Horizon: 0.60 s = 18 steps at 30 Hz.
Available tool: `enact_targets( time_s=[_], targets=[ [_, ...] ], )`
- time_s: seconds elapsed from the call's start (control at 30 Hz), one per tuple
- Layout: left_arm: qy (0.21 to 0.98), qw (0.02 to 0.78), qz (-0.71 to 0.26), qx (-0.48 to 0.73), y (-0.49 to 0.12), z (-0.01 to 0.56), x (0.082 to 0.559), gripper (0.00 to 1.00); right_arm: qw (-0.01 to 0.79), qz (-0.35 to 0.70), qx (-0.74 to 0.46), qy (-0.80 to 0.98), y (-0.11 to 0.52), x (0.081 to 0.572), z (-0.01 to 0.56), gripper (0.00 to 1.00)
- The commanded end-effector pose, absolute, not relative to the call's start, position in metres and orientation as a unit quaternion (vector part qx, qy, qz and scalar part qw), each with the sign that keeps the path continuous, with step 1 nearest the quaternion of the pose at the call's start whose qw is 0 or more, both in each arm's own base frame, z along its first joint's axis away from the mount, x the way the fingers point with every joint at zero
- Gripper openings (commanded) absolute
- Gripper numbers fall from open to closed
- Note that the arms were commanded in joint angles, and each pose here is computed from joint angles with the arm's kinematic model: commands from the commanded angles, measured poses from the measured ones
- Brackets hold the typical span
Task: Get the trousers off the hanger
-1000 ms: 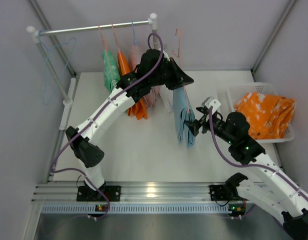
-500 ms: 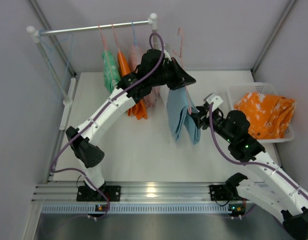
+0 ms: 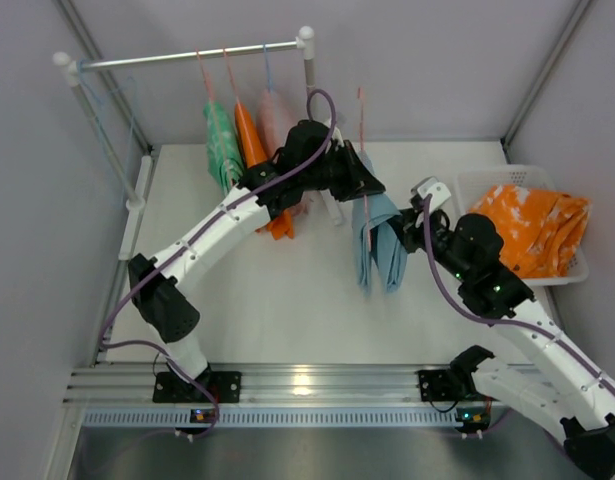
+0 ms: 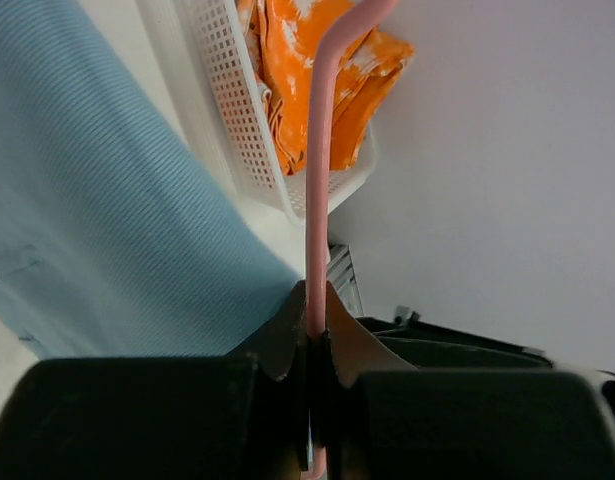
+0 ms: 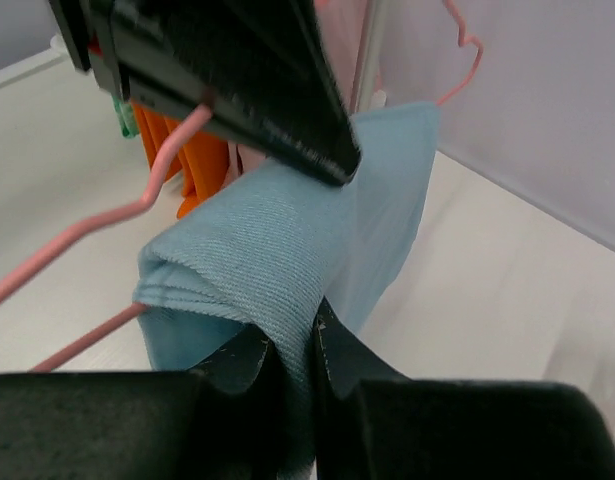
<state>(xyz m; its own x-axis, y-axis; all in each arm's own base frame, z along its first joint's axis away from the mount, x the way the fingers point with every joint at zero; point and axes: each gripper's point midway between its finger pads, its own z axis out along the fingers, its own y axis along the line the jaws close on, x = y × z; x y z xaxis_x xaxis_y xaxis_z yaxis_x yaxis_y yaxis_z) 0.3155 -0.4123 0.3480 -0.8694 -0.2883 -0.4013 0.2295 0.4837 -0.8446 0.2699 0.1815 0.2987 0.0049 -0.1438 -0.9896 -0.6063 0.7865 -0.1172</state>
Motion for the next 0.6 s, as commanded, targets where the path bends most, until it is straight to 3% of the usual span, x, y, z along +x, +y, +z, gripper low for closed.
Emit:
enact_targets(
  time_s=[0.0, 0.57],
  targets=[
    [0.778, 0.319, -0.539, 0.050, -0.402, 0.393, 0.299, 0.00, 0.757, 0.212, -0.214, 0.580, 0.173, 0.260, 0.420, 0.00],
    [0.830, 0.271, -0.481, 0.072, -0.396, 0.319, 0.291, 0.00, 0.852, 0.220, -0.047, 0.472, 0.090, 0.219, 0.569, 0.00]
  ],
)
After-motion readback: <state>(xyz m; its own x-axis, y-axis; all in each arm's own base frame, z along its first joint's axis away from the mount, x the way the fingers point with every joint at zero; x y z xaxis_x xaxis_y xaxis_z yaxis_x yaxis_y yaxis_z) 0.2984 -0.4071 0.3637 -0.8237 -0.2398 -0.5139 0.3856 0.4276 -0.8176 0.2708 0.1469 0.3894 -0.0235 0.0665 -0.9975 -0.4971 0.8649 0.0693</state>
